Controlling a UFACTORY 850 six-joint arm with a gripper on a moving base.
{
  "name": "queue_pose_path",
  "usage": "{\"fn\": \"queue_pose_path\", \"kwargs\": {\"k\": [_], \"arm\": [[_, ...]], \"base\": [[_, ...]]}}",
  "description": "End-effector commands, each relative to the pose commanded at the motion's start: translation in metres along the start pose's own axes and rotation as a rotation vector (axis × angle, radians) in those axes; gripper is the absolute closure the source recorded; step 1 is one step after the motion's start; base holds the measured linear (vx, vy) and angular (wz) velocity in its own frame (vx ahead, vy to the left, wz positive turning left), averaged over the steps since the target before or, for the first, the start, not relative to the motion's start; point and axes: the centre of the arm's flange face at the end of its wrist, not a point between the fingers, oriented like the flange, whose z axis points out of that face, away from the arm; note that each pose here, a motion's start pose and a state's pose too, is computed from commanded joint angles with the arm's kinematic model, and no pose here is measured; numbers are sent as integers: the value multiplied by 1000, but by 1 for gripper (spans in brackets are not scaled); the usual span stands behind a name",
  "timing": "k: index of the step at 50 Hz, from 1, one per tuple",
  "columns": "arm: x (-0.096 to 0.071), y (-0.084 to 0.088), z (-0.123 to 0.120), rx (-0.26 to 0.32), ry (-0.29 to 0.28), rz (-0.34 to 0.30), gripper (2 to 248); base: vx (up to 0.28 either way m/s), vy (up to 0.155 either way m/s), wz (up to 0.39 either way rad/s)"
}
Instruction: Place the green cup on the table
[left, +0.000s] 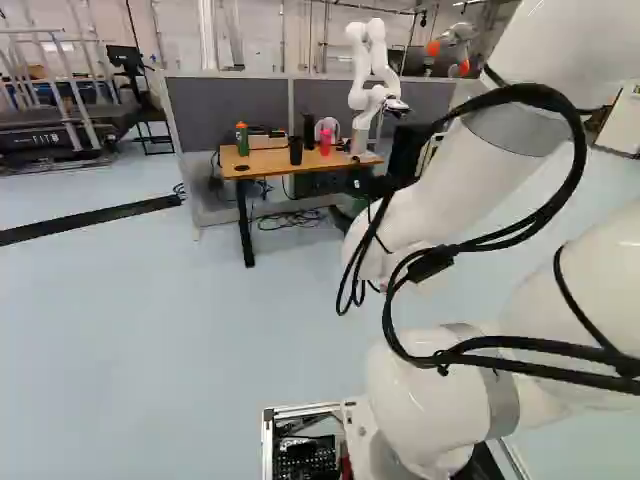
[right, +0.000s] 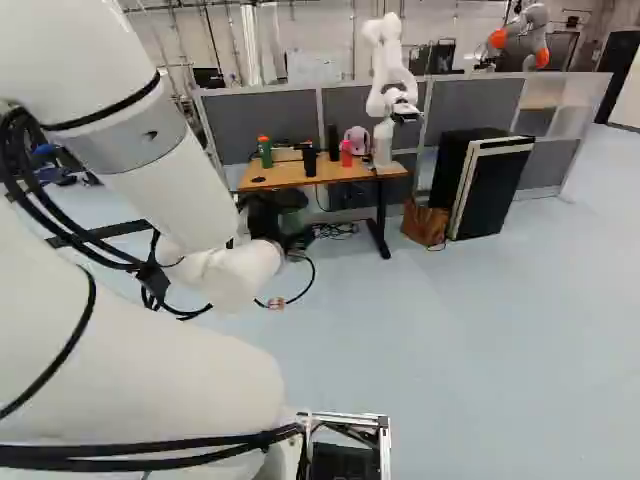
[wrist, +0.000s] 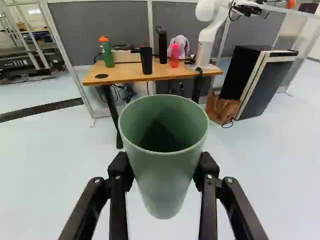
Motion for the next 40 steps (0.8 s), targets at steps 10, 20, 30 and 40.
{"fn": "queue_pose_path", "kwargs": {"k": [10, 20, 30, 40], "arm": [[0, 0, 0, 0, 0, 0, 124], [0, 0, 0, 0, 0, 0, 124], [0, 0, 0, 0, 0, 0, 124], [0, 0, 0, 0, 0, 0, 124]], "base": [[173, -3, -11], [324, -1, -32], [367, 1, -30], [379, 7, -23]]}}
